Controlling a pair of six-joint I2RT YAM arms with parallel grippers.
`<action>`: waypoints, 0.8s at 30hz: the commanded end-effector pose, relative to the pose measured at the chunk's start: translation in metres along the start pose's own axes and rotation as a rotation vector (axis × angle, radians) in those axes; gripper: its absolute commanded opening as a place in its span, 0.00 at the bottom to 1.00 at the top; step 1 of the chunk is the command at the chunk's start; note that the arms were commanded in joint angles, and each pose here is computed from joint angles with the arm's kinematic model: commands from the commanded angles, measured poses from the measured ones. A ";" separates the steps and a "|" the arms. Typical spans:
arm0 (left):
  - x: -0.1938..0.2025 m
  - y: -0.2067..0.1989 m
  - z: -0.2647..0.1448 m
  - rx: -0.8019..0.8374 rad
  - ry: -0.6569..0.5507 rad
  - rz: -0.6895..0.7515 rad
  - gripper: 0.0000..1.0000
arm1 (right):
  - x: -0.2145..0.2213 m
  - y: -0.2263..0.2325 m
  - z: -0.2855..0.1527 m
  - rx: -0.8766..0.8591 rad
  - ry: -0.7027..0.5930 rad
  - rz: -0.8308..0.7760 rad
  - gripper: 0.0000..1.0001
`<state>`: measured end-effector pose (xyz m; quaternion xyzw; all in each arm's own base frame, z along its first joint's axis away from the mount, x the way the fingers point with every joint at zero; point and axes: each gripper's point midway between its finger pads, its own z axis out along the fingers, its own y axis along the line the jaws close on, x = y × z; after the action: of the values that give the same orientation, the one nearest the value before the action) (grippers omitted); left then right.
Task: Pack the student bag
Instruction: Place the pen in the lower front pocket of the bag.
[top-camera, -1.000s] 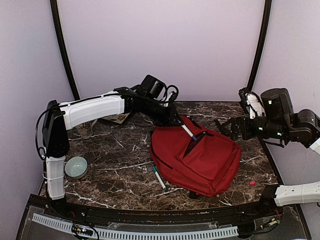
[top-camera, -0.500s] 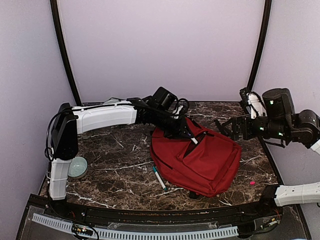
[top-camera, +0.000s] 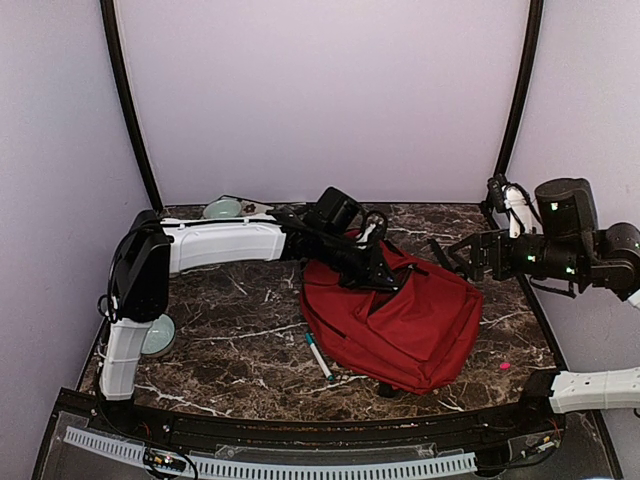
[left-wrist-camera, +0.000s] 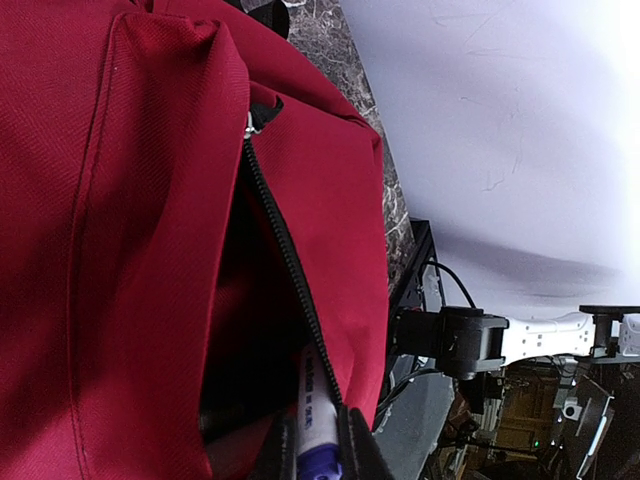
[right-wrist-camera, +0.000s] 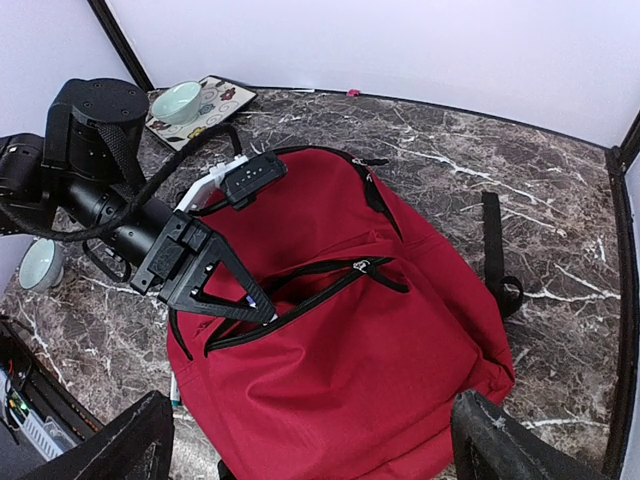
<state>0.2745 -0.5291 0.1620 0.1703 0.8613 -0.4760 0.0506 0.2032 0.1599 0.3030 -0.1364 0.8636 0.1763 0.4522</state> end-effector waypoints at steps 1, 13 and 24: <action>0.012 -0.013 0.007 0.066 0.037 -0.003 0.00 | -0.003 0.000 -0.001 -0.002 -0.008 0.025 0.97; 0.014 -0.036 0.002 0.092 0.053 0.054 0.33 | 0.002 -0.002 -0.007 -0.022 -0.023 0.084 0.97; -0.006 -0.062 -0.042 -0.013 -0.069 0.145 0.78 | -0.009 0.007 -0.005 -0.055 -0.046 0.042 0.97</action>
<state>0.2628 -0.5416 0.1817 0.1975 0.8523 -0.4812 0.0555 0.1968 0.1586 0.3013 -0.1207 0.8650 0.1978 0.4451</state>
